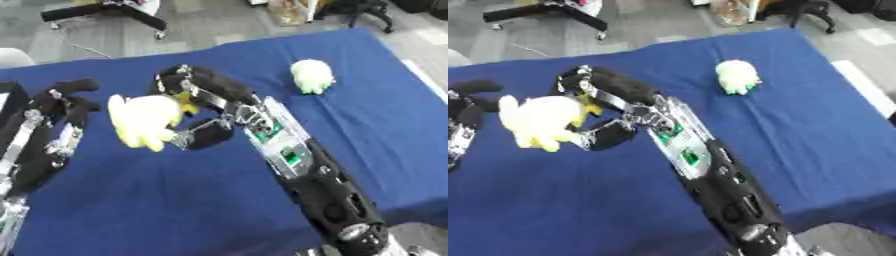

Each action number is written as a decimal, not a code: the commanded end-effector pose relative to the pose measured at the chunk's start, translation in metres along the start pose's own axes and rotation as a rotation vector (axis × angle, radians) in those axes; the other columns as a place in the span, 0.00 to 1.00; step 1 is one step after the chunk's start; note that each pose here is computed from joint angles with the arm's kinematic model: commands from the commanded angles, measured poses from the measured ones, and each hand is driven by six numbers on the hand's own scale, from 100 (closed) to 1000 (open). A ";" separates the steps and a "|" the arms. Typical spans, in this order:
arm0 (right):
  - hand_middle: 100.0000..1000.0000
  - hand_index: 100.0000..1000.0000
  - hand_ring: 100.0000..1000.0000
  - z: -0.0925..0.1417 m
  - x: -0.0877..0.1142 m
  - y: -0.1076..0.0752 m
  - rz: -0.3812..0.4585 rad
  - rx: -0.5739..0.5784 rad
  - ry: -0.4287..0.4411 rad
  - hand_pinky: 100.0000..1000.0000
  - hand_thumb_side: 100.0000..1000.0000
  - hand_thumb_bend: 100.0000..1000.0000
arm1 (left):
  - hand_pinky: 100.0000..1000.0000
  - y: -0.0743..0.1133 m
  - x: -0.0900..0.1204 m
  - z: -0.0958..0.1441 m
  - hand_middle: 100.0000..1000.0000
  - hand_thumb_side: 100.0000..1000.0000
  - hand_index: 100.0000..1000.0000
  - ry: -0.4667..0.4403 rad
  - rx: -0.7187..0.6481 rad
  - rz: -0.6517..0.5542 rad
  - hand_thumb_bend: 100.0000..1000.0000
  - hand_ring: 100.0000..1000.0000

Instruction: Pick up the objects with one hand, pass them to the other hand, and then place them into the box on the other side of the table.

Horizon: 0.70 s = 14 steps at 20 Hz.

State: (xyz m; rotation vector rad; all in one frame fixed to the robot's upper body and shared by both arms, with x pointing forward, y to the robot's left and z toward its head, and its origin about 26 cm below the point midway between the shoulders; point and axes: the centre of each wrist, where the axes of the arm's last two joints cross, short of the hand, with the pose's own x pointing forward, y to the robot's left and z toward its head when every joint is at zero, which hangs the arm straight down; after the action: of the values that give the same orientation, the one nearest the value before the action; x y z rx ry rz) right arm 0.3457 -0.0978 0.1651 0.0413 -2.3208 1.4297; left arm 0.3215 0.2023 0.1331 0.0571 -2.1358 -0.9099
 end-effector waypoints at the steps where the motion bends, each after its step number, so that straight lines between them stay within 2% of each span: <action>1: 0.21 0.28 0.16 -0.007 0.011 -0.002 -0.036 0.000 -0.056 0.56 0.06 0.00 | 0.76 0.000 0.008 -0.007 0.78 0.69 0.89 -0.047 -0.041 -0.044 0.00 0.67; 8: 0.20 0.28 0.16 -0.002 0.013 0.005 -0.106 0.014 -0.061 0.56 0.09 0.00 | 0.77 -0.006 0.019 -0.011 0.80 0.57 0.91 -0.100 -0.153 -0.136 0.00 0.70; 9: 0.20 0.28 0.16 -0.001 0.013 0.005 -0.114 0.017 -0.061 0.56 0.09 0.00 | 0.78 -0.005 0.021 -0.011 0.80 0.54 0.92 -0.110 -0.165 -0.153 0.06 0.71; 10: 0.20 0.28 0.16 0.000 0.013 0.005 -0.121 0.021 -0.061 0.56 0.09 0.00 | 0.78 -0.005 0.023 -0.011 0.80 0.53 0.92 -0.121 -0.178 -0.171 0.06 0.71; 11: 0.20 0.28 0.16 0.001 0.013 0.005 -0.129 0.024 -0.061 0.56 0.10 0.00 | 0.78 -0.004 0.025 -0.011 0.81 0.49 0.92 -0.133 -0.192 -0.192 0.16 0.71; 14: 0.20 0.28 0.15 0.003 0.013 0.005 -0.150 0.031 -0.058 0.56 0.10 0.00 | 0.78 -0.003 0.031 -0.011 0.81 0.47 0.93 -0.161 -0.235 -0.247 0.21 0.72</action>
State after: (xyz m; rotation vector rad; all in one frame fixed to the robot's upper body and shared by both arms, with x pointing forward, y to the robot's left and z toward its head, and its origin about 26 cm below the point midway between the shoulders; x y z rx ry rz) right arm 0.3361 -0.0984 0.1507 0.2470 -2.2381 1.3994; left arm 0.3093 0.1845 0.1466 0.1080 -2.1668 -1.2818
